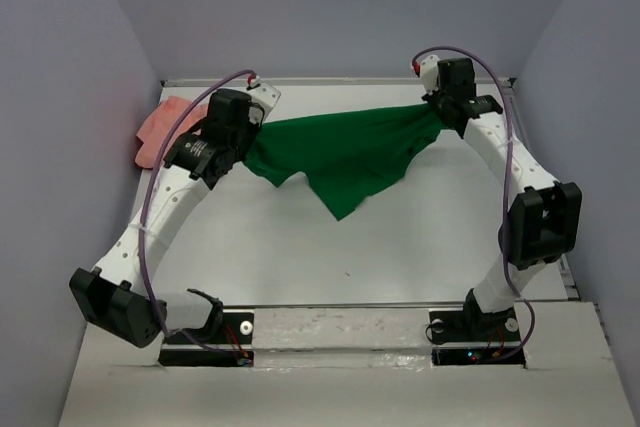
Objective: Fold and stack the t-shirts
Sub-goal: Move the tshirt to the center of the board
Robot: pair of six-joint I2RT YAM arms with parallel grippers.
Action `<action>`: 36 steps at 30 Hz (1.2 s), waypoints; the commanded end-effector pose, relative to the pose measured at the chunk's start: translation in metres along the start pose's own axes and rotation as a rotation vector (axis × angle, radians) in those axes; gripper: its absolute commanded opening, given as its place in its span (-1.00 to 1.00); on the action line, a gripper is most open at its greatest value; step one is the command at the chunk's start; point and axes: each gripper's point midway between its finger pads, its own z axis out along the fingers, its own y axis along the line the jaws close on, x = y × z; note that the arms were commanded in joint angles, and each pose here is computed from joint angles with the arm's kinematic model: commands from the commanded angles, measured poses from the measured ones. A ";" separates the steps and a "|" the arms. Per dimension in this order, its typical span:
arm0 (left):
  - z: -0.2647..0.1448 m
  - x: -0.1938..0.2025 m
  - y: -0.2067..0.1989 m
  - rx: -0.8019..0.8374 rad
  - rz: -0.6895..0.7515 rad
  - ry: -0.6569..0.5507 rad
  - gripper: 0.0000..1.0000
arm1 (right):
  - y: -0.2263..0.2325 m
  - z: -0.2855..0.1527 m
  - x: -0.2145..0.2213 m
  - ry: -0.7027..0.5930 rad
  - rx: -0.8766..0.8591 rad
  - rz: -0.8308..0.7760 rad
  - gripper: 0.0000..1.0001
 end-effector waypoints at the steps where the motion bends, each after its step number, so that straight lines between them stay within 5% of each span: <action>1: -0.042 -0.002 -0.019 0.198 0.073 -0.055 -1.00 | -0.052 -0.026 -0.011 -0.057 0.147 0.043 -1.00; 10: -0.091 0.055 -0.114 0.766 0.232 0.041 -1.00 | -0.051 -0.029 -0.007 -0.051 0.146 0.035 -1.00; 13: -0.115 0.075 -0.148 0.961 0.268 0.064 -0.40 | -0.051 -0.026 -0.005 -0.040 0.152 0.029 -1.00; 14: -0.123 0.077 -0.156 1.000 0.275 0.048 0.02 | -0.051 -0.025 -0.005 -0.036 0.153 0.026 -1.00; 19: -0.151 0.066 -0.165 1.078 0.316 -0.065 0.65 | -0.051 -0.019 -0.005 -0.024 0.158 0.025 -1.00; 24: -0.137 0.046 -0.151 0.954 0.308 -0.097 0.69 | -0.046 -0.010 -0.003 -0.006 0.153 0.024 -1.00; 29: -0.048 0.041 -0.134 0.602 0.227 -0.027 0.58 | -0.034 -0.007 0.002 0.001 0.105 0.050 -1.00; 36: 0.042 0.030 -0.185 0.658 0.245 0.036 0.37 | -0.013 -0.004 0.024 0.041 0.051 0.041 -1.00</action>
